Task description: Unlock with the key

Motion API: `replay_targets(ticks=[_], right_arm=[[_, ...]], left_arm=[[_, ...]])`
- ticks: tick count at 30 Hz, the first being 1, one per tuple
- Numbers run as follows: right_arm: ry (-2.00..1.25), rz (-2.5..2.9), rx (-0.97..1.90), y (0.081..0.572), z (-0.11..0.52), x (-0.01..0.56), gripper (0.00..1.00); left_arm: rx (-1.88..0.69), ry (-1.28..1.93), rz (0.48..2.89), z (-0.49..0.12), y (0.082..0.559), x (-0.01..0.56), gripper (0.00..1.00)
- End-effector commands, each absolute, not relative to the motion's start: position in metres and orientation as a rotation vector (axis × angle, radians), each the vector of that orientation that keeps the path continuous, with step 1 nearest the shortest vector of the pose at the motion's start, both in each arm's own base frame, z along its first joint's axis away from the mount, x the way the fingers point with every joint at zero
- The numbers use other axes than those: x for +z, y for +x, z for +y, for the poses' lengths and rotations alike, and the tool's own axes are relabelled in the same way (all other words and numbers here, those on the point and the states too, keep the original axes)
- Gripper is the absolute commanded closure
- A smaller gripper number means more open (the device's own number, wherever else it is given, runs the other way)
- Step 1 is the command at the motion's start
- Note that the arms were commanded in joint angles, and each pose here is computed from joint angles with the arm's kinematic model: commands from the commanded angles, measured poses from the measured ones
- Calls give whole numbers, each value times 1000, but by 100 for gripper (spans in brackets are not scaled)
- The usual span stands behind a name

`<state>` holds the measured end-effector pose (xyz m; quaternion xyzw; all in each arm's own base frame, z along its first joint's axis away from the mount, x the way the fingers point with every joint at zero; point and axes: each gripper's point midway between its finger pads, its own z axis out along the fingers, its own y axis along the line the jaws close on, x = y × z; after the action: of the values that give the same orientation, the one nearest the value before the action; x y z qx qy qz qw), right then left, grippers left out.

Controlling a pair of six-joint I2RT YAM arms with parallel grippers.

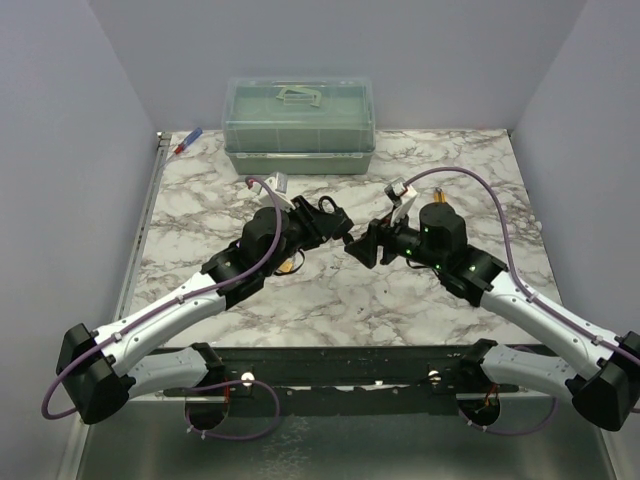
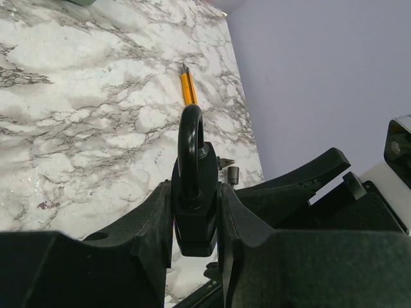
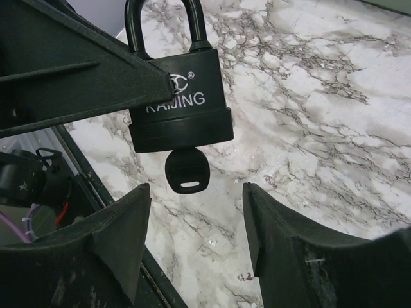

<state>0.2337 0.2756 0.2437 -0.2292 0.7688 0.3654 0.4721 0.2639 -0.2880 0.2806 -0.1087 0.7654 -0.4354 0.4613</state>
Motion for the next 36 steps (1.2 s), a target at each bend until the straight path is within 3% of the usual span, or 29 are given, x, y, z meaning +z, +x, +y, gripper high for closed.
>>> replay_targets(ticks=[1,17,27,36], right_arm=[[-603,1846,914,233,283,255,37],[-612,1855,898,239,291,249,46],[-595,1858,879,245,292,250,58],[-602,1863,885,244,296,248,57]], left_arm=[[-1180,-282,1749,-292,267,331,100],[-1187,-274,1766,-298,269,326,100],[-1196,-268,1774,-300,268,324,100],[-1200,-265,1771,-302,270,326,100]])
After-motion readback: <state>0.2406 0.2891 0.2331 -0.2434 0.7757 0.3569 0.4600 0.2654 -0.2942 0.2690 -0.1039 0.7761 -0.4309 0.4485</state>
